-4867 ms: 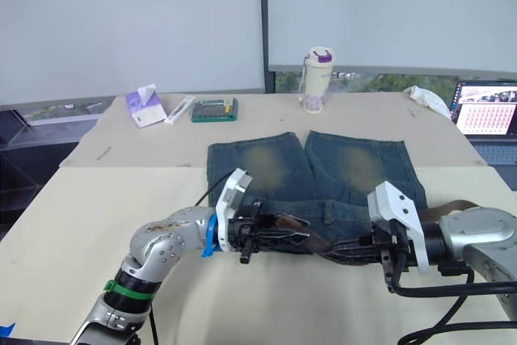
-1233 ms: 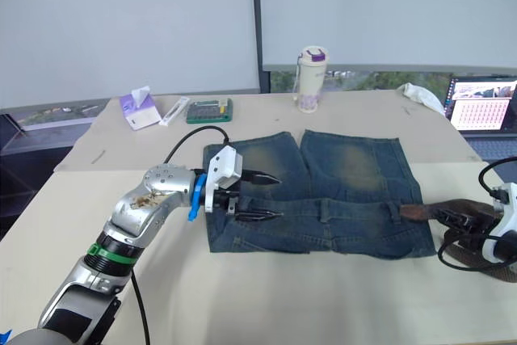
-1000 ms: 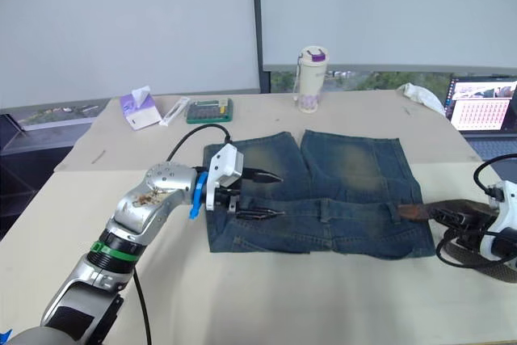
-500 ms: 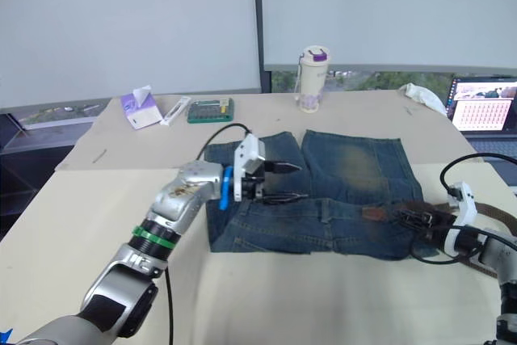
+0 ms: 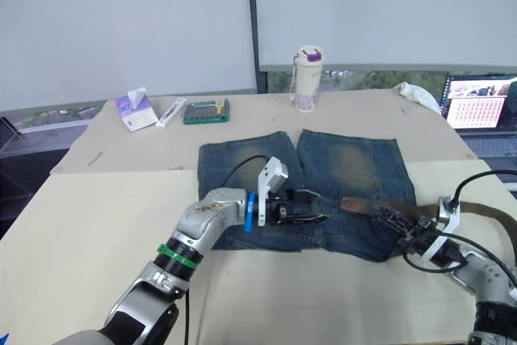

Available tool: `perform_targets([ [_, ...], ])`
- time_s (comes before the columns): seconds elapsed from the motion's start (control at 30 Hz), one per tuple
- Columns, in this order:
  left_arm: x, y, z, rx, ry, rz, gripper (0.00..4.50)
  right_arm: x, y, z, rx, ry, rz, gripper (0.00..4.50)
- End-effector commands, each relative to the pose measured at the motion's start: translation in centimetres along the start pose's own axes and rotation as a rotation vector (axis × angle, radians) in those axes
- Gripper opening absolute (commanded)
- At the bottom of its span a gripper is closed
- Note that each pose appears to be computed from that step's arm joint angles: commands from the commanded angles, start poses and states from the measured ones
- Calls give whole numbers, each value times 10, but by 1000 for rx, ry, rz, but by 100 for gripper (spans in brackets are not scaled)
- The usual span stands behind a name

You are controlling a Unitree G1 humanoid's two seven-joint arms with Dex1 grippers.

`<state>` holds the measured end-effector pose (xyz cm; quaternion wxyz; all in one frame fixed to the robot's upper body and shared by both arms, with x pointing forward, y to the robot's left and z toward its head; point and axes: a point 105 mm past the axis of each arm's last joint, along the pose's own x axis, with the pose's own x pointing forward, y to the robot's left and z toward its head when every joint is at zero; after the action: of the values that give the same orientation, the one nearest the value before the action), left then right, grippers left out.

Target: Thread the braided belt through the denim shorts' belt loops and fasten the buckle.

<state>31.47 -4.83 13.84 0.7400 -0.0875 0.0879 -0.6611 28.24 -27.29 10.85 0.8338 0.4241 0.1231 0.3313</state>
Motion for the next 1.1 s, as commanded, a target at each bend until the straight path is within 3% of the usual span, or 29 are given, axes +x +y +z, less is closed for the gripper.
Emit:
perform_targets([
  [0.03, 4, -6, 14, -96, -93, -25, 379, 8, 23, -3, 3, -22, 122, 0],
  [0.2, 12, -14, 15, -190, -123, -68, 379, 16, 36, -11, 0, -23, 183, 0],
  [0.33, 21, -17, 7, -238, -93, -74, 379, 18, 45, -15, -2, -23, 227, 0],
  [0.5, 15, -7, 7, -242, -92, -29, 379, 24, 51, -19, -3, -36, 256, 0],
  [0.73, 6, 10, 30, -296, -248, 71, 379, 21, 53, -15, -2, -70, 273, 0],
  [0.9, 10, -2, 16, -294, -172, 24, 379, 27, 61, -20, -7, -54, 300, 0],
  [1.1, 18, -16, 14, -286, -148, -52, 379, 31, 62, -19, -18, -55, 294, 0],
])
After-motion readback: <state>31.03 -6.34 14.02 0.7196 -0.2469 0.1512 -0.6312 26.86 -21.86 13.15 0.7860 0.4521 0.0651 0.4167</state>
